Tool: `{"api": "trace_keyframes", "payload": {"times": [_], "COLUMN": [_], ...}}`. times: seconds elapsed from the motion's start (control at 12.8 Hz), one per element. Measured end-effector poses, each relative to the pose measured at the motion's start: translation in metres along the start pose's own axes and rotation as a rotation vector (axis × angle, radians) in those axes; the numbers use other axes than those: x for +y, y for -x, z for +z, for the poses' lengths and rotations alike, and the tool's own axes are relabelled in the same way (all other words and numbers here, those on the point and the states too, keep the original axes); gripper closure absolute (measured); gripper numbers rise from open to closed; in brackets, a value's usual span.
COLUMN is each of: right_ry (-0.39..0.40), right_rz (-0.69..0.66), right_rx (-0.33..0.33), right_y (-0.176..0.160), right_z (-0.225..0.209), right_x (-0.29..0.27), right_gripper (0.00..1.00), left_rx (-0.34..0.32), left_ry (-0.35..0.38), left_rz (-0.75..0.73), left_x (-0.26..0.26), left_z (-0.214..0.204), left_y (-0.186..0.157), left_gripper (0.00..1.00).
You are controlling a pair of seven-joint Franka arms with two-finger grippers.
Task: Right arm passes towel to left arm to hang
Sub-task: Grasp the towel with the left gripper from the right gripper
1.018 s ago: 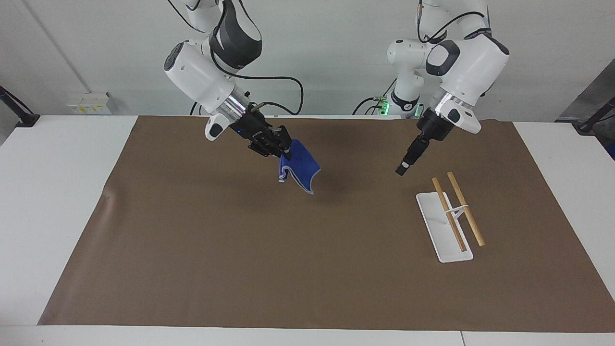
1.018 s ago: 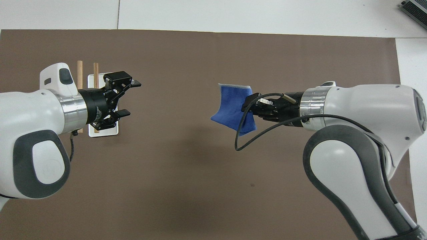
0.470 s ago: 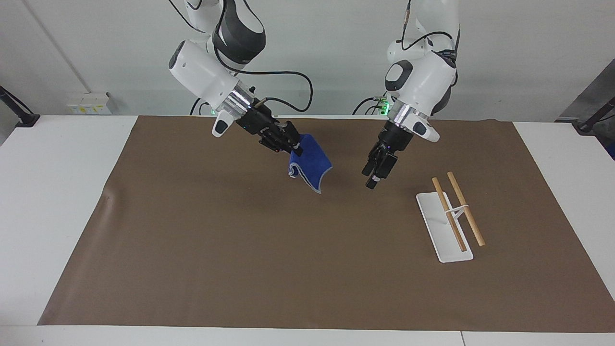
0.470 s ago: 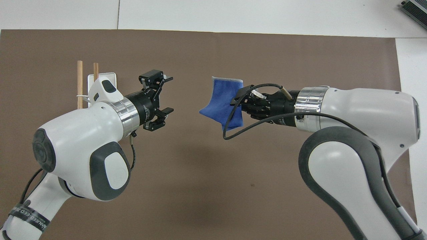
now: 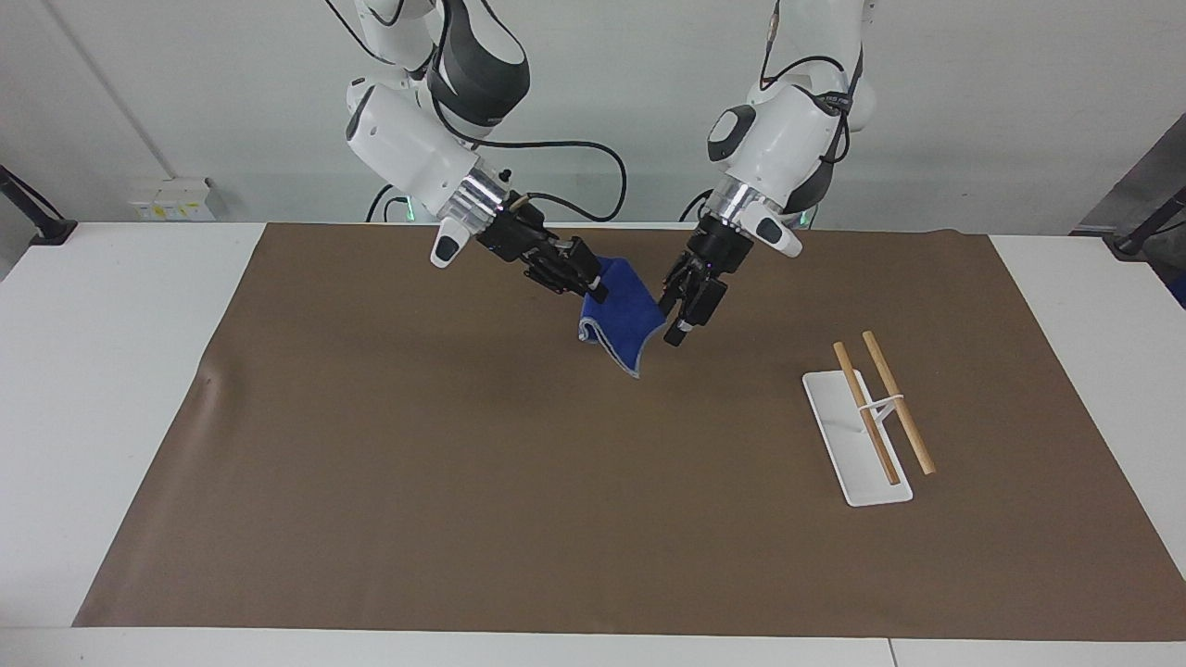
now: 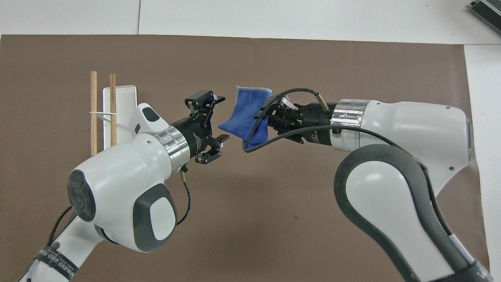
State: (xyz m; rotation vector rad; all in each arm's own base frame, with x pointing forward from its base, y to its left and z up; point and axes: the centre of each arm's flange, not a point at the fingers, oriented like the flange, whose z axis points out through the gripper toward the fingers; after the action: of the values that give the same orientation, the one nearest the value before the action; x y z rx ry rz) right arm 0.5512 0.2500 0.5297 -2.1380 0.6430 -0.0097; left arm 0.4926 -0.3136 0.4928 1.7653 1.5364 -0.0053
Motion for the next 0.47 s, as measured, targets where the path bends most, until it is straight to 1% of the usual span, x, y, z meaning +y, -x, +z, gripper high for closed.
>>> {"api": "trace_keyframes", "payload": {"times": [0.16, 0.24, 0.31, 0.39, 0.47], "right_ry": [0.001, 0.001, 0.001, 0.000, 0.000], "right_rz": [0.003, 0.003, 0.003, 0.003, 0.002], "right_rx": [-0.009, -0.009, -0.009, -0.008, -0.008], "right_y": [0.0051, 0.0052, 0.0050, 0.0050, 0.0050], "right_z": [0.0050, 0.0052, 0.0050, 0.0049, 0.0049], "right_x": [-0.0029, -0.0032, -0.0034, -0.0036, -0.0038], "right_gripper": [0.85, 0.85, 0.85, 0.85, 0.85], "left_rx": [-0.006, -0.007, -0.007, -0.007, -0.006], "left_ry": [0.004, 0.005, 0.007, 0.008, 0.010], "left_rz": [0.001, 0.001, 0.000, 0.000, -0.001], "left_x": [-0.0017, -0.0016, -0.0014, -0.0011, -0.0006], "left_z": [0.0003, 0.0002, 0.0000, -0.0002, -0.0005], "left_y": [0.0052, 0.0061, 0.0061, 0.0060, 0.0055], "left_gripper": [0.00, 0.04, 0.04, 0.12, 0.27]}}
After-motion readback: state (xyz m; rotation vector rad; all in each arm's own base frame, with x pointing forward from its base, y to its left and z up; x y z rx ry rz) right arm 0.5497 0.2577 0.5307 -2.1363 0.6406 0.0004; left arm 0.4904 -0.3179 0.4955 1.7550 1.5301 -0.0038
